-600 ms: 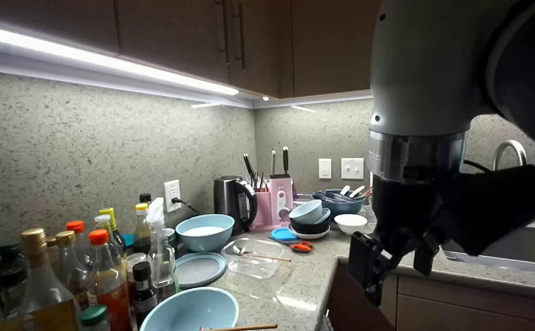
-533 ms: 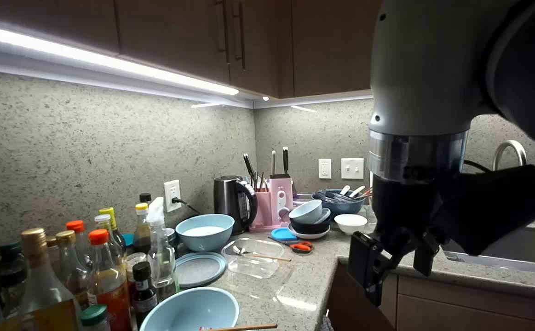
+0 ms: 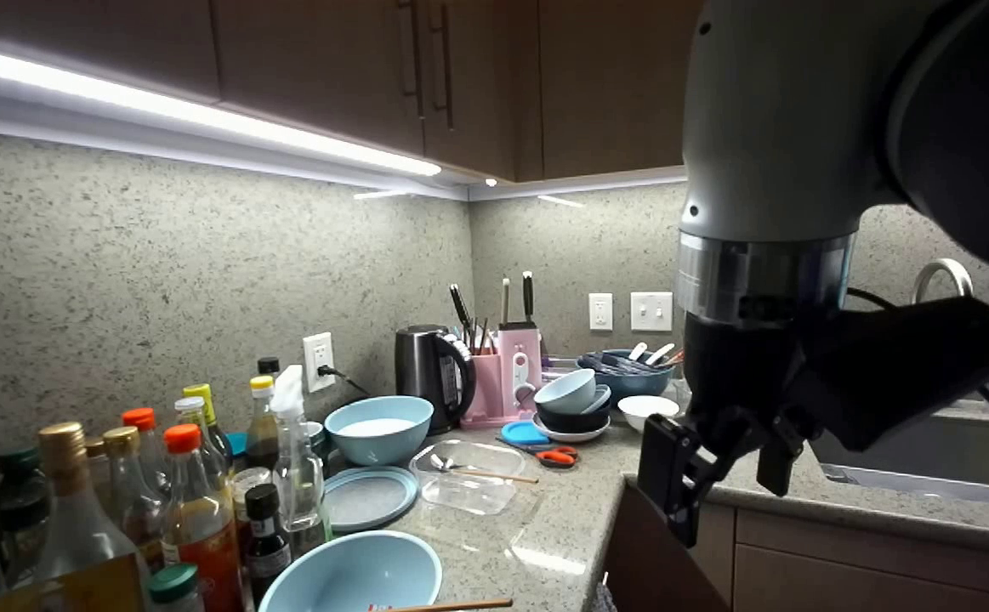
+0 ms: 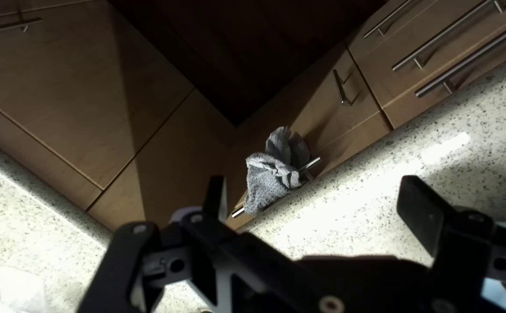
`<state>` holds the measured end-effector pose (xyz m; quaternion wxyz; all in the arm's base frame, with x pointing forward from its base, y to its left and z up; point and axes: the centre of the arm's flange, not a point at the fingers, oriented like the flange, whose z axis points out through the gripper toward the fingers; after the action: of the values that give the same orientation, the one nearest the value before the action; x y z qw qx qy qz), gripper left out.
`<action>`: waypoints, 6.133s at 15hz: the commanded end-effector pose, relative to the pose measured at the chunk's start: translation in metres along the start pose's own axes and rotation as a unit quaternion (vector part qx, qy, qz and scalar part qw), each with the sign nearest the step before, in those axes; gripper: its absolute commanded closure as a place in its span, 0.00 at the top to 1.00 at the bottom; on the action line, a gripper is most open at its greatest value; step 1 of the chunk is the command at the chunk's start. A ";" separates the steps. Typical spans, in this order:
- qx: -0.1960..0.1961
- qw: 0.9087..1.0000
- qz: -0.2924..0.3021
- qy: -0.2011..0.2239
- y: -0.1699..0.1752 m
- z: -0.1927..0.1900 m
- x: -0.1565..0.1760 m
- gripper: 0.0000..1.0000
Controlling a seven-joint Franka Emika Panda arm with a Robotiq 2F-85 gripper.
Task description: Use the chopstick to stir in the transparent bowl
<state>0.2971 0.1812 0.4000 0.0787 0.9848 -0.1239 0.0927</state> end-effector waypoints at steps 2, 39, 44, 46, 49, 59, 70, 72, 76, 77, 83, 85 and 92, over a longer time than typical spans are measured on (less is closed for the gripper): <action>0.012 0.997 0.030 0.067 0.009 -0.014 0.046 1.00; -0.017 0.998 -0.063 0.023 0.008 0.100 0.262 1.00; -0.036 0.997 -0.070 0.004 -0.003 0.144 0.305 1.00; -0.048 0.996 -0.074 0.004 -0.010 0.160 0.322 1.00; -0.063 0.994 -0.088 0.001 -0.021 0.179 0.344 1.00; -0.066 0.986 -0.149 -0.042 -0.024 0.195 0.348 1.00; -0.039 0.951 -0.288 -0.109 -0.049 0.252 0.381 0.83; -0.041 0.949 -0.292 -0.112 -0.050 0.255 0.388 0.67; -0.055 0.948 -0.292 -0.114 -0.055 0.259 0.396 0.39; -0.056 0.948 -0.290 -0.115 -0.056 0.259 0.398 0.34; -0.074 0.948 -0.283 -0.121 -0.057 0.253 0.401 0.00; -0.080 0.948 -0.283 -0.121 -0.058 0.250 0.400 0.06; -0.082 0.947 -0.285 -0.120 -0.063 0.241 0.399 0.62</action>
<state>0.7304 0.1053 0.2324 0.1574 0.9757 0.1414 -0.0572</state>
